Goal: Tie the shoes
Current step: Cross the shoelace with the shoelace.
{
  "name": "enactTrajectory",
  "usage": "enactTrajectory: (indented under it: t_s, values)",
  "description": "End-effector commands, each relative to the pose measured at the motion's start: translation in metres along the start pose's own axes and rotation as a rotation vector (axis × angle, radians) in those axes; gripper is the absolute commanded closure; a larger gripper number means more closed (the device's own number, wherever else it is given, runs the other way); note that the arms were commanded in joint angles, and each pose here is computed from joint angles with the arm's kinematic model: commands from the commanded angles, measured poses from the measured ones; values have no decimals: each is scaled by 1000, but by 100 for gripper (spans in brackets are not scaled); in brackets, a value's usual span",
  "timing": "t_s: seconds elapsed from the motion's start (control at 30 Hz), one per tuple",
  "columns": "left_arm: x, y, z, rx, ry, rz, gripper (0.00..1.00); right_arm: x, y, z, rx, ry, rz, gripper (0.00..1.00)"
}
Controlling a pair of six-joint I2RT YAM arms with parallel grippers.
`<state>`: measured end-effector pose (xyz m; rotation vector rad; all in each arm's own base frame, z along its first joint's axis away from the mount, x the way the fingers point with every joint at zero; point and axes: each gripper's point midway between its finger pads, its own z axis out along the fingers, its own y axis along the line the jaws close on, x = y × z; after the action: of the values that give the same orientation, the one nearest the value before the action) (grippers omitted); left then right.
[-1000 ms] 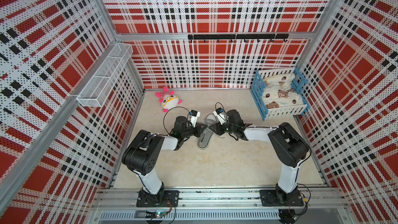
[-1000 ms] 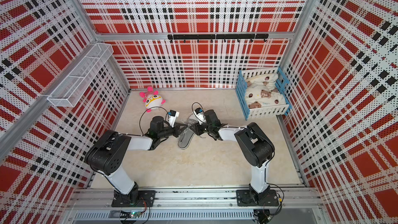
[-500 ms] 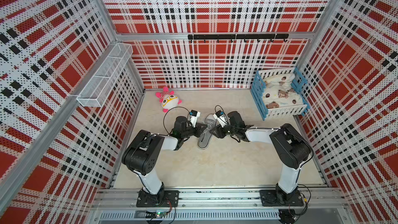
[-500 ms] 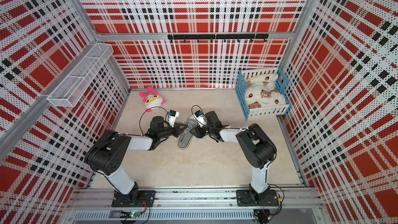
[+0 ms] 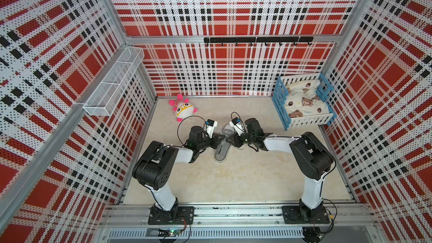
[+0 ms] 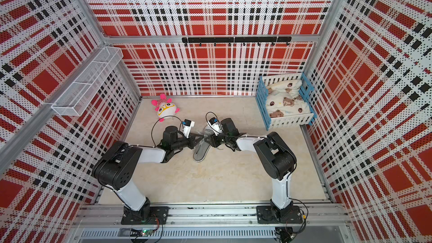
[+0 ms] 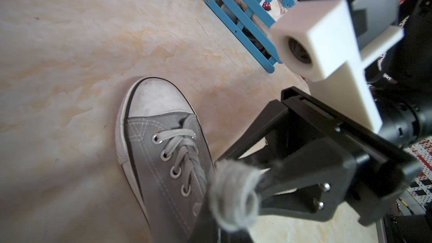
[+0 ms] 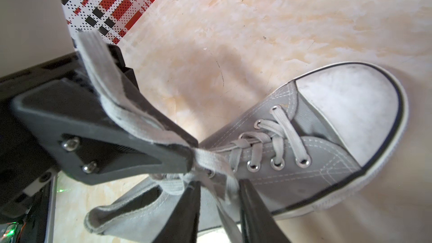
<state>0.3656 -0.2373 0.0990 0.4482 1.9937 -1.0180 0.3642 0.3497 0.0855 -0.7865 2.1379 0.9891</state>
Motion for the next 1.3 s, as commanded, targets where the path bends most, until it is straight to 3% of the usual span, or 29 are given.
enactTrajectory:
  t_s: [0.0,0.3,0.8,1.07,1.27]
  values:
    - [-10,-15,-1,56,-30,42,100,-5,2,5,-26,-7,-1,67]
    - [-11,-16,-1,56,-32,43,100,-5,-14,-5,85,-13,3,76]
    - [-12,-17,-2,58,-35,45,100,11,5,-5,-30,22,-24,61]
    - [-14,-20,-2,66,-37,51,100,8,1,2,-26,27,-36,62]
    - [-13,-21,-2,70,-35,52,100,-2,0,5,-24,7,-37,68]
